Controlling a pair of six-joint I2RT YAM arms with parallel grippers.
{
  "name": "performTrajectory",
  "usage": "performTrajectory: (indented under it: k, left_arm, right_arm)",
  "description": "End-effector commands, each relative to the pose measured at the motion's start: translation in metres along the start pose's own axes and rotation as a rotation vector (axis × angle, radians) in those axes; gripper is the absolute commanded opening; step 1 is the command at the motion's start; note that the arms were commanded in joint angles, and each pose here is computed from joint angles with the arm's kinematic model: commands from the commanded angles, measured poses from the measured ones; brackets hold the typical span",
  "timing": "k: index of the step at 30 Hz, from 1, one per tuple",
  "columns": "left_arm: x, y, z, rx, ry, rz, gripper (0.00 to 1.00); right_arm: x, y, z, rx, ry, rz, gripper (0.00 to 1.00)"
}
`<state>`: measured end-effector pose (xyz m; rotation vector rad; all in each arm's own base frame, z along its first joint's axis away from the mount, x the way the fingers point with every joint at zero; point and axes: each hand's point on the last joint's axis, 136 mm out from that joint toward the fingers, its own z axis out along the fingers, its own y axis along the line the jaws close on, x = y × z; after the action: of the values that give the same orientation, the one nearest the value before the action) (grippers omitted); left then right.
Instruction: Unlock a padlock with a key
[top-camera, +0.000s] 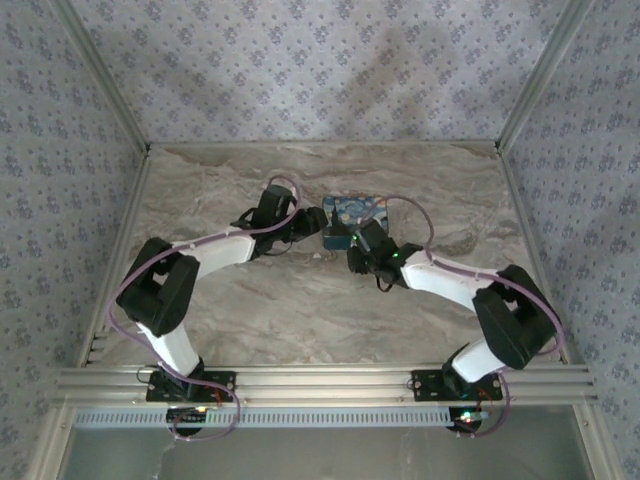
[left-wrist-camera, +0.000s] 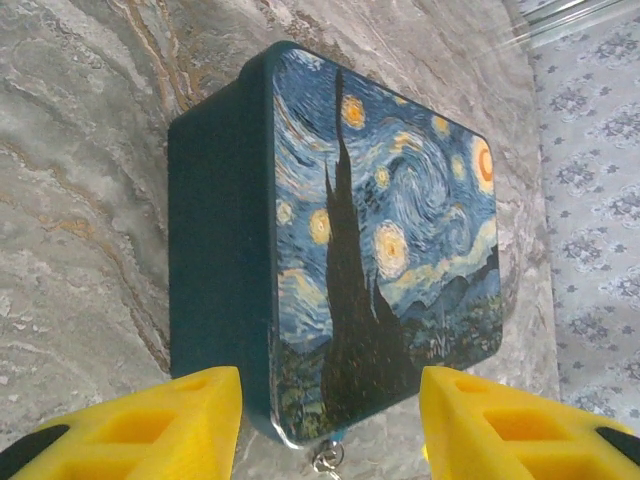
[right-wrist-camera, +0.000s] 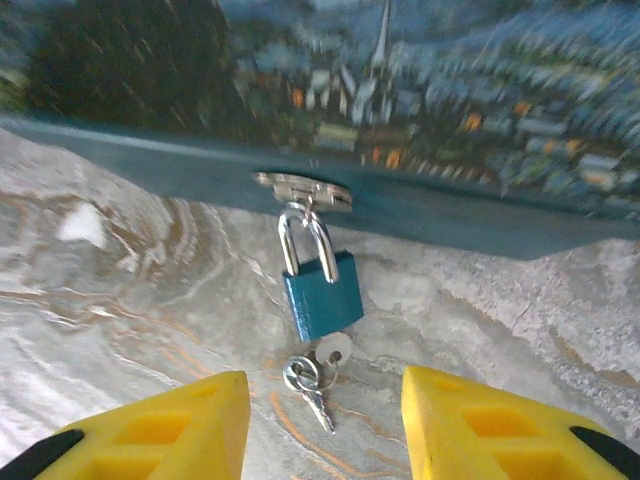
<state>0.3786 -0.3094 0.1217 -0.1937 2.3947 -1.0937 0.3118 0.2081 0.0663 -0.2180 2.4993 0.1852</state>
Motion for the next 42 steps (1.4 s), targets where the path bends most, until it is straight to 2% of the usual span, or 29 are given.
performTrajectory:
  k: [1,20,30,42]
  left_arm:
    - [-0.003,0.005,0.005,-0.031,0.012,0.015,0.5]
    - [-0.003,0.017,0.015,-0.045,0.027,-0.018,0.5]
    - [-0.003,0.023,0.016,-0.049,0.029,-0.032,0.5]
    - [-0.002,0.026,0.017,-0.054,0.032,-0.036,0.49]
  right_arm:
    - [0.001,-0.006,0.01,0.09,-0.006,-0.018,0.47]
    - [0.016,-0.001,0.047,0.161,0.07,-0.037,0.44]
    - [0.031,-0.005,0.046,0.16,0.095,-0.044,0.33]
    - [0.031,0.001,0.035,0.135,0.091,-0.101,0.07]
